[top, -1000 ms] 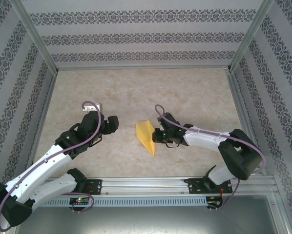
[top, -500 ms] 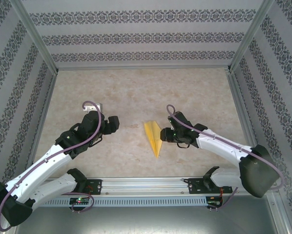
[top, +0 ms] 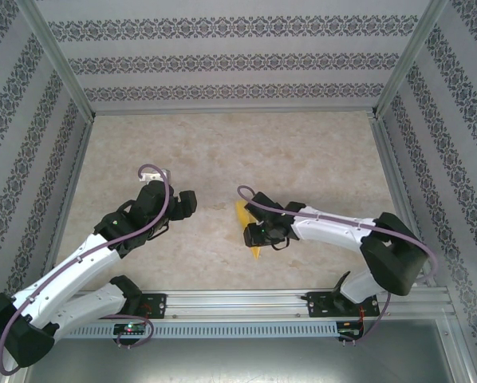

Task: Fold a paper plane with a square sheet of paper (fold left side to right side)
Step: Pick up the paper plane at the center of the table.

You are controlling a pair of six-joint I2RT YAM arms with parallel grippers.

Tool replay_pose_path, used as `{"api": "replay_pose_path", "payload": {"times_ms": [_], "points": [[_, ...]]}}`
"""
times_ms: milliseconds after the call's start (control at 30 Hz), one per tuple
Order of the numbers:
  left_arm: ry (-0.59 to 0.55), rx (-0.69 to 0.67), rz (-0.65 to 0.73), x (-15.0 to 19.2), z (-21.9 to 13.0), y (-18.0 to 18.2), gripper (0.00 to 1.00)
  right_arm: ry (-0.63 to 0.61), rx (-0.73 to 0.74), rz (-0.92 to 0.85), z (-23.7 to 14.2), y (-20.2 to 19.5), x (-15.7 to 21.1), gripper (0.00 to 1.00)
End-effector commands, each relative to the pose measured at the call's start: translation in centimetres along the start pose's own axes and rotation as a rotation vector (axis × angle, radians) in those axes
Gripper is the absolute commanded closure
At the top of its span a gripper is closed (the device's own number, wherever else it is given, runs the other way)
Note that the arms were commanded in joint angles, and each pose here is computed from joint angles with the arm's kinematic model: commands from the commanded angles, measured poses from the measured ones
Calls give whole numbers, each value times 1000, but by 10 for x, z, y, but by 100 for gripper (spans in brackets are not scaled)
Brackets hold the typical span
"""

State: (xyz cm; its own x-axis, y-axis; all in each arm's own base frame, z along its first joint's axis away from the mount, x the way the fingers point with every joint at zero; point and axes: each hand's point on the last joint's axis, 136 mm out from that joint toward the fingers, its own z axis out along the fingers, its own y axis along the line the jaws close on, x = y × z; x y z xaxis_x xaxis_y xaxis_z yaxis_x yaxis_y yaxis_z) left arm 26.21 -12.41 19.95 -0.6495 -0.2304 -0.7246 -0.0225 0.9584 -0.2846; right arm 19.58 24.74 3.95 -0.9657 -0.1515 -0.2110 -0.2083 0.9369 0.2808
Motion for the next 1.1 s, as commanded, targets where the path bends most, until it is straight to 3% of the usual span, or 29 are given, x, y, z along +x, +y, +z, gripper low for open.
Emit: {"api": "replay_pose_path", "payload": {"times_ms": [0, 267, 433, 533, 700, 933, 1067], "points": [[-13, -12, -9, -6, -2, 3, 12, 2, 3, -13, 3, 8, -5, 59], [-15, -9, -9, -7, -2, 2, 11, 11, 47, -19, 12, 2, -7, 72], [-13, -10, -2, -7, -2, 1, 11, 24, 44, -18, 20, 3, -7, 74], [-14, -7, 3, -8, -3, 0, 11, 22, 58, -12, 24, 4, -11, 81], [-11, 23, 39, -11, -5, -7, 0, -34, 89, 50, 8, 0, -45, 100], [48, 67, 91, -5, 0, -19, 0, -57, 198, 94, -3, -12, -110, 100], [63, 72, 100, -2, 1, -20, 0, -46, 185, 115, 3, -14, -138, 100]]}}
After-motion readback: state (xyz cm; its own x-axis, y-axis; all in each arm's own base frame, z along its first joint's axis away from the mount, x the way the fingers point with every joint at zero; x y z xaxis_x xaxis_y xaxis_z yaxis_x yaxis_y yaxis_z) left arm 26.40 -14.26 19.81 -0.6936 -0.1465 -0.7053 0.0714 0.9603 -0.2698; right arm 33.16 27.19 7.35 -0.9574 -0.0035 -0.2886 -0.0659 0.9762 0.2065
